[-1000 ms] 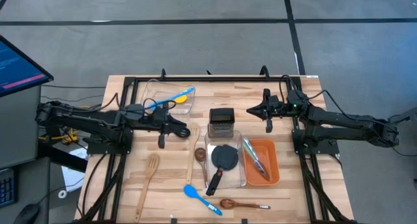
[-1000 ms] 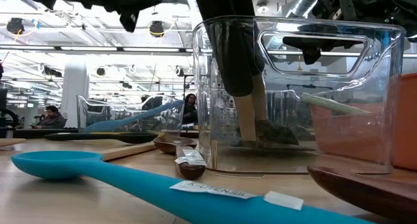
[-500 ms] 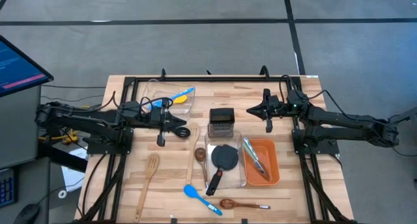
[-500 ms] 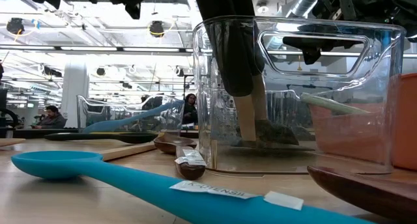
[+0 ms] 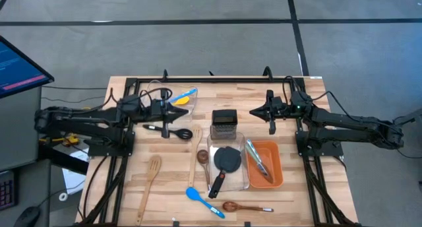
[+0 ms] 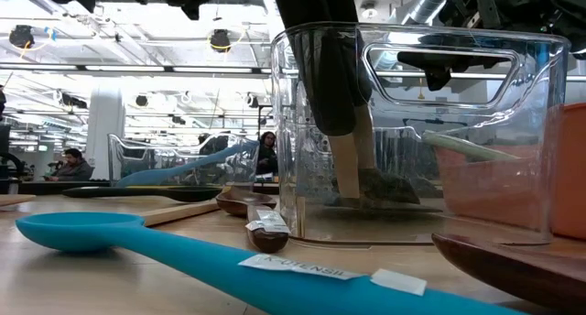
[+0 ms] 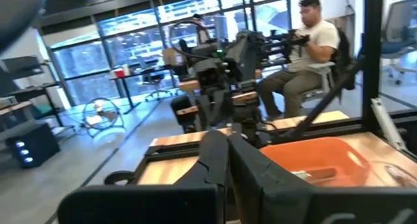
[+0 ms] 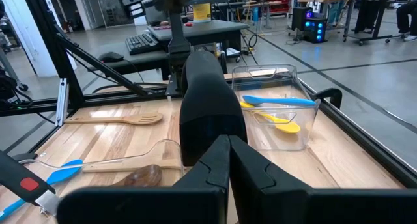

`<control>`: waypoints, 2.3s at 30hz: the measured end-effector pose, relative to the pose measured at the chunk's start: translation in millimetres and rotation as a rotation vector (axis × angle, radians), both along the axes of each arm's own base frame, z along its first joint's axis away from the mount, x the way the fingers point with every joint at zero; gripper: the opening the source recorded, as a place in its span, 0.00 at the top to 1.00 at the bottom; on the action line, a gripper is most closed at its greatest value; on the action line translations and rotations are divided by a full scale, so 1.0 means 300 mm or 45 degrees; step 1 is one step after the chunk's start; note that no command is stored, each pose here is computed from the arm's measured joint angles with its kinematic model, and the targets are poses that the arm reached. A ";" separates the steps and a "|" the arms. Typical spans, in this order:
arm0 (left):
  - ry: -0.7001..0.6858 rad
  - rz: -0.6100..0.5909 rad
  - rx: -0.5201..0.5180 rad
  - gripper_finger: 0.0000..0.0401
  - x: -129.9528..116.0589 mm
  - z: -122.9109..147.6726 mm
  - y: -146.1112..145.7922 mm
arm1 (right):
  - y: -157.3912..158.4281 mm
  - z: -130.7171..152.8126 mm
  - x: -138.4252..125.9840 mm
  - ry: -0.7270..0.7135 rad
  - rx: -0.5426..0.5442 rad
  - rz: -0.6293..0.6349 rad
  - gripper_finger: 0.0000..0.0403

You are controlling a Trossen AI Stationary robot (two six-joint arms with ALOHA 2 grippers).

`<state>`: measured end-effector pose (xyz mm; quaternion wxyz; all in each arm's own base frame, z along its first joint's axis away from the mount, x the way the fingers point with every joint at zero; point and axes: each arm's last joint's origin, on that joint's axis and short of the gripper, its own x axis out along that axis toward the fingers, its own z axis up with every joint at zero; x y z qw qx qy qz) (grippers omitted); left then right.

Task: Pick & Place Kitchen Items
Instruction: Put the black ladle into the top transparent bin

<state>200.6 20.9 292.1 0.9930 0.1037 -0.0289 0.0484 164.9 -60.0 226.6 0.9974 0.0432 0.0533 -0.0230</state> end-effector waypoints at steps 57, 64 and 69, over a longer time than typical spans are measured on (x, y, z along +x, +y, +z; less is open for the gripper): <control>0.978 0.160 -0.404 1.00 -0.145 -0.040 0.187 | -0.001 -0.003 -0.001 0.014 -0.051 -0.004 1.00; 1.153 0.085 -0.455 1.00 -0.051 -0.057 0.188 | -0.005 -0.003 -0.001 0.018 -0.060 -0.060 1.00; 1.353 0.078 -0.320 1.00 0.048 -0.084 0.170 | -0.005 -0.004 -0.001 0.023 -0.058 -0.063 1.00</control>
